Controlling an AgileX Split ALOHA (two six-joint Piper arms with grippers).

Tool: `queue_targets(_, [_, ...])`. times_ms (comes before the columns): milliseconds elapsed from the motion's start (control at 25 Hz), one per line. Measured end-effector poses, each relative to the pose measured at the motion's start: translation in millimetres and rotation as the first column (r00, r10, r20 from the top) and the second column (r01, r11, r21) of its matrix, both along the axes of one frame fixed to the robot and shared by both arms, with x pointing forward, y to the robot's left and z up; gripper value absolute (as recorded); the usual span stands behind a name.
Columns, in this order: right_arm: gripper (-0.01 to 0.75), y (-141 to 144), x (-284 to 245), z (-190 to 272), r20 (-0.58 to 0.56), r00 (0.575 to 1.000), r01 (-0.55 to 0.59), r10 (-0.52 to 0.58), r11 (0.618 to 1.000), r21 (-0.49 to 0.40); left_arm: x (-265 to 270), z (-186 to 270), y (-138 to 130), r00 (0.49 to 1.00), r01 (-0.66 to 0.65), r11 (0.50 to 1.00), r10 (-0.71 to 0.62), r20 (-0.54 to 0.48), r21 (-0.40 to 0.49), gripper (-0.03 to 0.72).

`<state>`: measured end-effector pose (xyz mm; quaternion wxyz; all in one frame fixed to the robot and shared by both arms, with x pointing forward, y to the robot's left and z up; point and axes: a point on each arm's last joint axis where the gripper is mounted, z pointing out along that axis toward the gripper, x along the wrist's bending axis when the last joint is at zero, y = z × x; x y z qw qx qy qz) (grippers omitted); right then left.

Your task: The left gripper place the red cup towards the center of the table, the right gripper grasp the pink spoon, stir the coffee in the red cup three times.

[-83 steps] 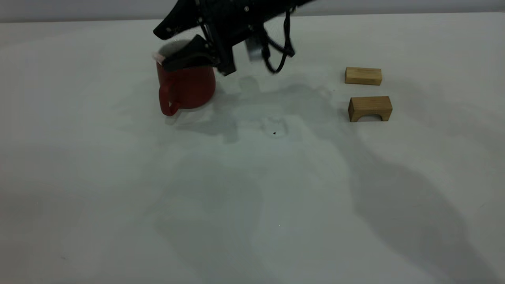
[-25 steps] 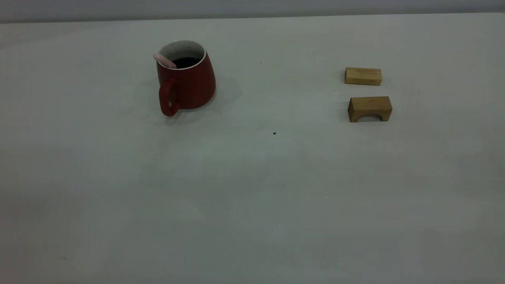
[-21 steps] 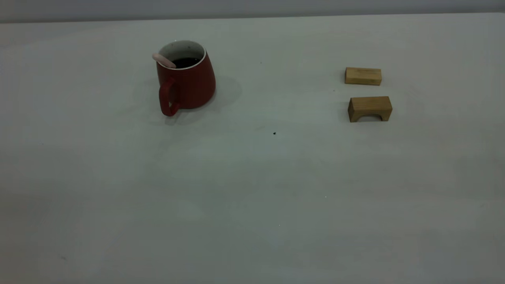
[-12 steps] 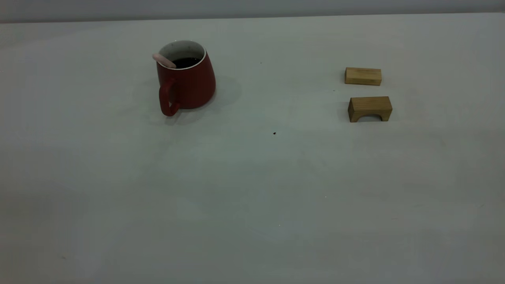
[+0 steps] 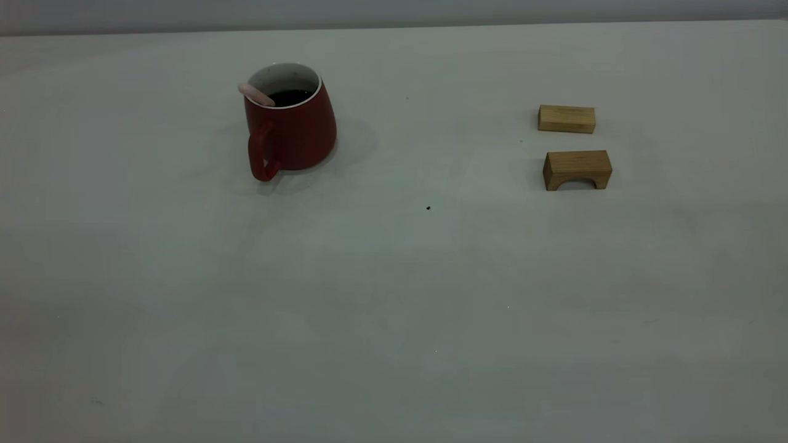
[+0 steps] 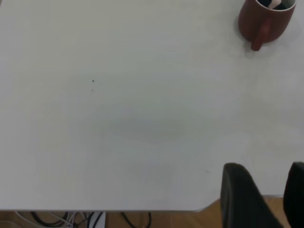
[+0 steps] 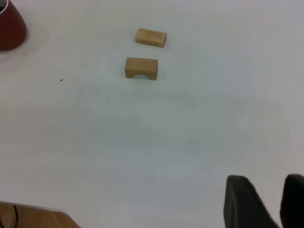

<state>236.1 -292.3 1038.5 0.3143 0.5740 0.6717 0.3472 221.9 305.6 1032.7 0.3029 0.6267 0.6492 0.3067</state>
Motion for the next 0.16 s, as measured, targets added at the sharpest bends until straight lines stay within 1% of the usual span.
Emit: queue_targets(160, [0.236, 0.0, 0.0, 0.0, 0.000, 1.000, 0.000, 0.000, 1.000, 0.000, 0.0, 0.0, 0.0, 1.000, 0.000, 1.000, 0.000, 0.000, 0.000, 0.299])
